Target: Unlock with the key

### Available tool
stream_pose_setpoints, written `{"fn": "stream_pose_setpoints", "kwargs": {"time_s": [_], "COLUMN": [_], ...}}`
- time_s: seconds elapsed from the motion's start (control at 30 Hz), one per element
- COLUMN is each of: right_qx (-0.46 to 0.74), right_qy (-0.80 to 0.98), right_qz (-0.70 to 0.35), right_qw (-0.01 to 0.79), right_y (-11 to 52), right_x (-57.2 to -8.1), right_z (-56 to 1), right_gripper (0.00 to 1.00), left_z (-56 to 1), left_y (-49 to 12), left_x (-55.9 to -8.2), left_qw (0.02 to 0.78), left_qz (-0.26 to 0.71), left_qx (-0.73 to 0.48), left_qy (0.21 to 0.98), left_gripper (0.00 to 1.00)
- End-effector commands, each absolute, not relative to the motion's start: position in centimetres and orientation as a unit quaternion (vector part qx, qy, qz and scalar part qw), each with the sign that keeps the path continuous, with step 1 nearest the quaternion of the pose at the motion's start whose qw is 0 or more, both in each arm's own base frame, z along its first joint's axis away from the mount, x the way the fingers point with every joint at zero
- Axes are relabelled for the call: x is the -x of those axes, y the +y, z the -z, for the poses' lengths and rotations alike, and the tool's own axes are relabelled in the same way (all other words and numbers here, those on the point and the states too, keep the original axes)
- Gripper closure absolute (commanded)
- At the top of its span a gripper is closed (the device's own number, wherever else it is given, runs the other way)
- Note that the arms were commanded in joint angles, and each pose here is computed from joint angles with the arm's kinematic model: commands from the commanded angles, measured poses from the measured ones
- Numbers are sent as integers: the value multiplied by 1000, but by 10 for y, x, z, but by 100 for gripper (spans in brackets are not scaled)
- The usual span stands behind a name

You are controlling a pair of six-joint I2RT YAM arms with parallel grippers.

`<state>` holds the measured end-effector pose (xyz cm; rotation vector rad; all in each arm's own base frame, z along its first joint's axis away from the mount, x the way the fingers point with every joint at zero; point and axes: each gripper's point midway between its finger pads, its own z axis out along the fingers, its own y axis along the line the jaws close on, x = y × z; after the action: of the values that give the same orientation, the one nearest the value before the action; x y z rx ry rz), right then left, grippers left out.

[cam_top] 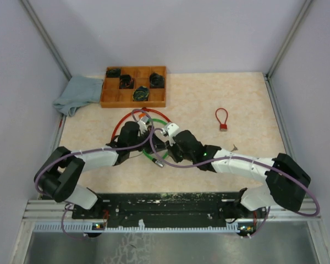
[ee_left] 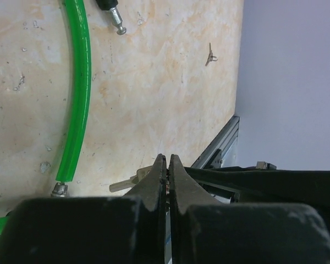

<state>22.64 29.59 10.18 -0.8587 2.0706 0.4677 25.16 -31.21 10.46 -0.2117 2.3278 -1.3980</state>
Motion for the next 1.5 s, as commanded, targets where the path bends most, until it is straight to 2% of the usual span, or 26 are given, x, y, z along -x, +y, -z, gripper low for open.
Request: {"fn": "stream_pose_setpoints", "kwargs": {"time_s": [0.0,0.17,0.47,0.8,0.97,1.3,1.47], "right_qx": [331,316,281,249,265,277,284], "right_qy": [797,783,684,584,556,555,539], "right_qz": [-224,-275,-428,-525,-558,-577,-596], "right_qw": [453,460,519,566,556,531,523], "right_y": [305,298,280,259,264,271,274], "right_x": [-225,-219,-198,-186,-176,-172,-166], "right_z": [-135,-156,-219,-265,-272,-265,-270], "right_gripper": [78,65,54,55,60,70,72], "left_z": [-135,-168,-224,-264,-278,-295,-291], "left_y": [-317,-319,-324,-325,-315,-306,-310], "left_x": [-260,-258,-232,-191,-175,-169,-174], "left_qw": [266,333,432,497,527,540,530], "left_qz": [510,495,516,561,595,637,641], "left_qx": [19,-73,-214,-317,-304,-256,-247], "left_qy": [818,799,709,580,526,487,498], "left_gripper": [100,100,100,100,100,100,100]}}
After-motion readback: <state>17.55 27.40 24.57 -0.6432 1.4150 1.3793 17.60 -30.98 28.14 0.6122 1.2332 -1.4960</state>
